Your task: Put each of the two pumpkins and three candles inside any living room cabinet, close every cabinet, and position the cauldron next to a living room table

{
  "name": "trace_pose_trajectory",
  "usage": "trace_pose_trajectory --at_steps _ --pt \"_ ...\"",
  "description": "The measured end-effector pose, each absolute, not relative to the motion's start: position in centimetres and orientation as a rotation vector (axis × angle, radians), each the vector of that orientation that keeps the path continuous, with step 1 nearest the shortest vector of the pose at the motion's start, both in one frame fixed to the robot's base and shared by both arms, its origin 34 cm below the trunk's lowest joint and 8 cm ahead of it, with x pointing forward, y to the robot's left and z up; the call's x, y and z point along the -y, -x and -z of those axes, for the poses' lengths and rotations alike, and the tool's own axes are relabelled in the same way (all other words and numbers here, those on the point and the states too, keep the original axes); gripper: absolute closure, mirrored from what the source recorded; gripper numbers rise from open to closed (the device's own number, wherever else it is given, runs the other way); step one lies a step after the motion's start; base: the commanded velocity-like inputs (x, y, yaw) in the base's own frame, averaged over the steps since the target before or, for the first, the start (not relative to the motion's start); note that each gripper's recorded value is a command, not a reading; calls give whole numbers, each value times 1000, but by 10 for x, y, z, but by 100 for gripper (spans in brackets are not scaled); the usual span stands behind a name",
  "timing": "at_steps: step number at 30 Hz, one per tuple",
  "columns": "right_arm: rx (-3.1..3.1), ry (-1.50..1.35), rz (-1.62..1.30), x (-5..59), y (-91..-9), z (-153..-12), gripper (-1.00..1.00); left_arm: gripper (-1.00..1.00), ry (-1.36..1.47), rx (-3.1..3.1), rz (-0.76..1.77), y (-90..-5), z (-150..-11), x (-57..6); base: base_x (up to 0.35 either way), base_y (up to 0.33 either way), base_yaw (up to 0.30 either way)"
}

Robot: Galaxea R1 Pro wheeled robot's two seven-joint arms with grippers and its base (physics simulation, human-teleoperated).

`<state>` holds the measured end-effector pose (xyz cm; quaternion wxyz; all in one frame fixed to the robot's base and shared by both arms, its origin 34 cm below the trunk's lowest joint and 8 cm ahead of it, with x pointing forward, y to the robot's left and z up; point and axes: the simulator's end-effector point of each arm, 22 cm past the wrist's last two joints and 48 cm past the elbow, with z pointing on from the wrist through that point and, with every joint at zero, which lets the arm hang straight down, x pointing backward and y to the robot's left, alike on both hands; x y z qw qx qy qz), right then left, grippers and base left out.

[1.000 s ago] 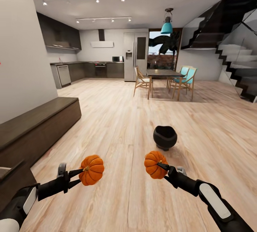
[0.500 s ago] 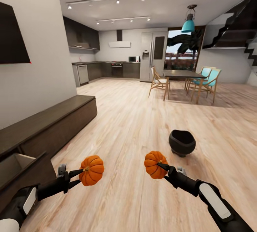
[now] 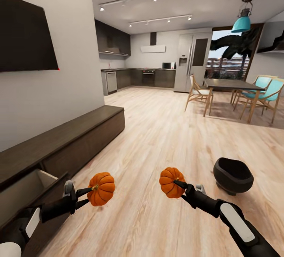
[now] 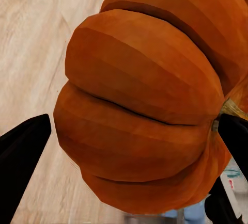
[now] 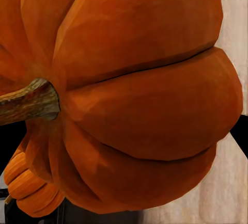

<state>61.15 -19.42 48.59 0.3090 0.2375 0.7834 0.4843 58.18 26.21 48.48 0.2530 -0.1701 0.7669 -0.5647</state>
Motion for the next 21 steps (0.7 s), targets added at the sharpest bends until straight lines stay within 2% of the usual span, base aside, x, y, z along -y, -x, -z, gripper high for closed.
trace_pose_trajectory --at_steps 6,18,21 --pt "-2071 -628 -1280 194 -612 -486 100 100 463 -2084 1536 -582 -485 -262 220 10 272" --pt "-2065 -633 -1288 194 -612 -487 100 100 469 -2070 1550 -583 -488 -262 19 0 25" --pt "-2066 -633 -1287 194 -612 -487 100 100 468 -2068 1551 -583 -488 -262 0 0 208"
